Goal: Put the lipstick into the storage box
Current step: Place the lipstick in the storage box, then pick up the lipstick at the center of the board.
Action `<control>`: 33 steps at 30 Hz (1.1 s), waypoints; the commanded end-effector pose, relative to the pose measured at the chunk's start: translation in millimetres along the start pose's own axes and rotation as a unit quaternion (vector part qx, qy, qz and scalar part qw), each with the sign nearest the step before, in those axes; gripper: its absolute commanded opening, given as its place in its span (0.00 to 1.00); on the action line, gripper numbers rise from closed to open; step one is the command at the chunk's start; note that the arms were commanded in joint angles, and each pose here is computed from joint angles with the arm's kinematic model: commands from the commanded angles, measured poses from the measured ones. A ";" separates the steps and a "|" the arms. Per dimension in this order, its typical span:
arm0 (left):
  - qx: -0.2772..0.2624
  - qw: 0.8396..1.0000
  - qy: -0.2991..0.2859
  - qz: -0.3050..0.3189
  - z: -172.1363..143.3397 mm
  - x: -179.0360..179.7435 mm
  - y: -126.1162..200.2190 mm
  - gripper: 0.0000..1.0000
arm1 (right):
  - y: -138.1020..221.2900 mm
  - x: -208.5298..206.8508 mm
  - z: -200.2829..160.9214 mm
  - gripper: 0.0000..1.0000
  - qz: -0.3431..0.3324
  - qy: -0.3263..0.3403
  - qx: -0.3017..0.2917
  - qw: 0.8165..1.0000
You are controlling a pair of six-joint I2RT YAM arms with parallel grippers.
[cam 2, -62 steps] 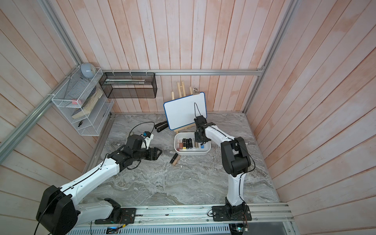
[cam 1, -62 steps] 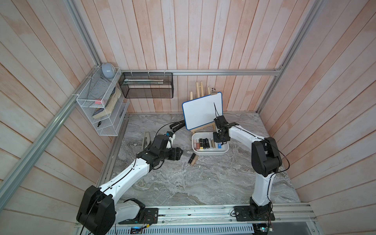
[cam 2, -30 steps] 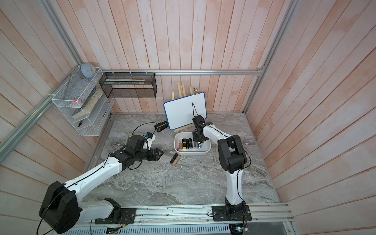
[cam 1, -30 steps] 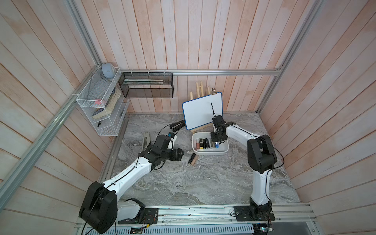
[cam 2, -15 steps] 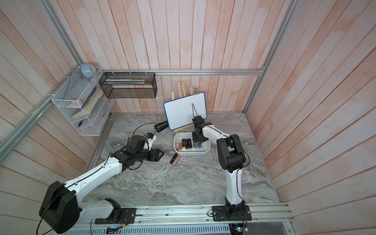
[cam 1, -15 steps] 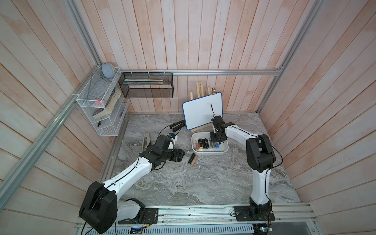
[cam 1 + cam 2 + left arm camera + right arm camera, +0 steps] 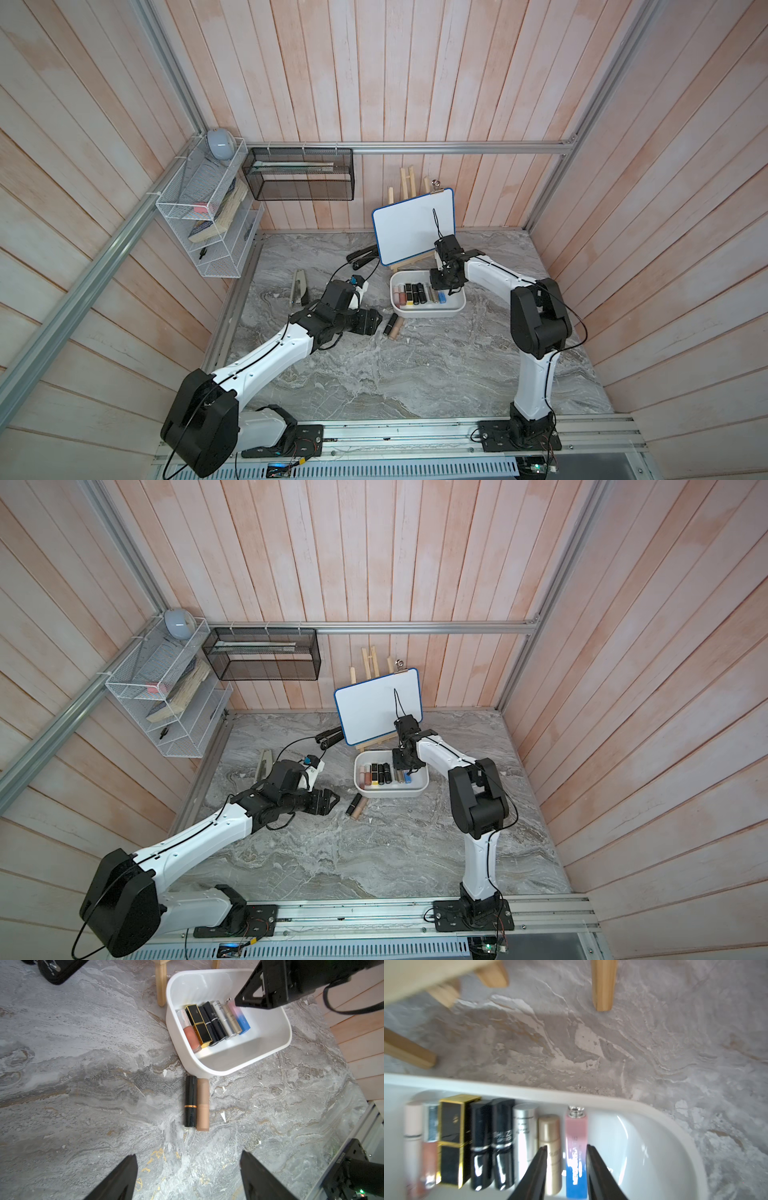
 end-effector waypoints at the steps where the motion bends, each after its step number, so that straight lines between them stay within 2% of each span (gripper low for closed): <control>1: 0.000 1.000 -0.020 0.006 -7.9 -3.2 -5.9 0.83 | 41.1 13.3 4.8 0.36 0.034 -0.011 -0.032 0.999; 6: 0.029 0.998 -0.038 0.030 -24.5 -5.8 -24.6 0.83 | 81.3 25.7 -5.3 0.37 0.070 -0.012 -0.064 0.995; 11: 0.059 0.994 -0.066 0.060 -33.9 -7.5 -46.5 0.82 | 120.1 35.0 -18.8 0.37 0.135 -0.031 -0.095 0.986; 16: 0.072 0.992 -0.072 0.081 -33.8 -1.9 -62.5 0.76 | 146.2 39.1 -28.9 0.38 0.180 -0.043 -0.116 0.976; 18: 0.076 0.990 -0.075 0.087 -32.0 -0.4 -68.2 0.70 | 150.7 39.2 -31.8 0.38 0.187 -0.044 -0.118 0.974; 33: 0.099 0.986 -0.094 0.097 -27.2 2.3 -93.3 0.63 | 156.6 39.7 -33.8 0.39 0.195 -0.038 -0.124 0.972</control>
Point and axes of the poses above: each gripper's point midway between its finger pads, its own y axis back along the fingers, its own x axis along the line the jaws close on, z = x × y, the point moved 2 cm from there along y, back along the fingers, and after that the axes turned 5 degrees about -y, right-handed, at the moved point
